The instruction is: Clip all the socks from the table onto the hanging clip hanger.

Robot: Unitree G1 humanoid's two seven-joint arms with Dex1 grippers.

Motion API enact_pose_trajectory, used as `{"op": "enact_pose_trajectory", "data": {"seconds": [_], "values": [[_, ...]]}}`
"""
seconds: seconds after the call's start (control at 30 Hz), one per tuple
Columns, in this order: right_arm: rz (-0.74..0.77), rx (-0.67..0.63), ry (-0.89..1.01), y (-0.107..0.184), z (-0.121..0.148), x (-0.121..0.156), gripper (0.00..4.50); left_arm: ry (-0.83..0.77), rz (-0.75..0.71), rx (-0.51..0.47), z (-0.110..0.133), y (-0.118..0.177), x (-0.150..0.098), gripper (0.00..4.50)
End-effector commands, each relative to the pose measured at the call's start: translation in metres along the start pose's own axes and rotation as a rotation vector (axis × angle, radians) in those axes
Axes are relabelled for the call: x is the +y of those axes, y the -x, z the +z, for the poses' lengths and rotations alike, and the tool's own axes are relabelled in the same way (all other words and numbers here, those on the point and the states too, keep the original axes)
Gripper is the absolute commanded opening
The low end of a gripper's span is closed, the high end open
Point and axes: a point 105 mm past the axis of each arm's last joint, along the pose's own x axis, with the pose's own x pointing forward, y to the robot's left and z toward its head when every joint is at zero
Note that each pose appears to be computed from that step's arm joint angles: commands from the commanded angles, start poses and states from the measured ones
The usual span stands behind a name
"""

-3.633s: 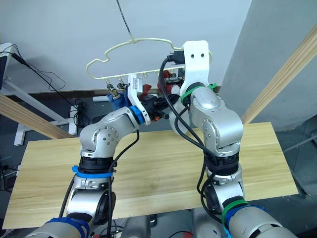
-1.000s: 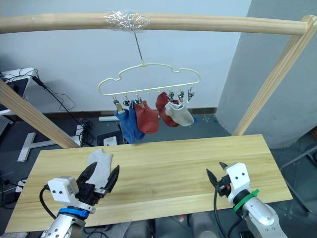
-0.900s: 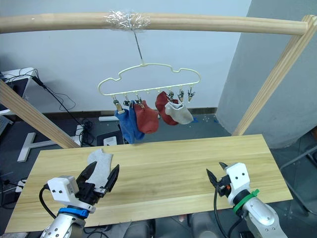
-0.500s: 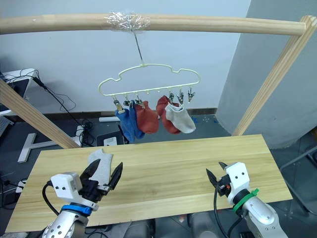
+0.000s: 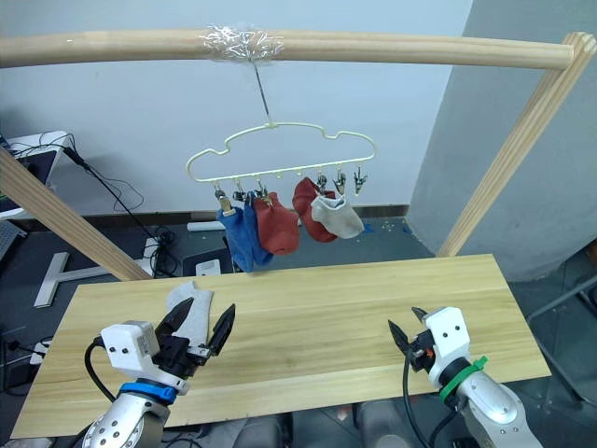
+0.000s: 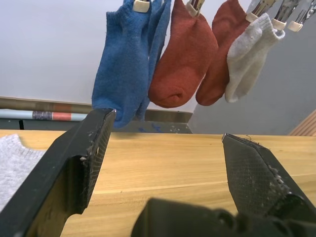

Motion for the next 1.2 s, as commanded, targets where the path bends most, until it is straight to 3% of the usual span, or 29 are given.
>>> {"op": "enact_pose_trajectory", "data": {"seconds": [0.03,0.43,0.63,1.07,1.2], "values": [[-0.008,-0.03,0.01,0.002,0.007,-0.002,2.8,-0.021,-0.012,-0.036,0.012,0.0,-0.002,3.98],[-0.008,-0.019,0.007,0.003,0.004,-0.001,2.8,-0.018,-0.024,-0.025,0.008,0.004,-0.003,3.98],[-0.006,-0.048,0.019,-0.003,0.016,-0.003,2.8,-0.01,-0.075,-0.047,0.017,-0.004,-0.005,3.98],[-0.029,-0.232,0.021,-0.043,0.109,-0.004,2.8,-0.092,-0.317,-0.166,0.091,-0.044,-0.001,3.98],[-0.03,-0.236,0.012,-0.05,0.125,-0.003,2.8,-0.095,-0.391,-0.161,0.1,-0.047,-0.004,3.98]]}}
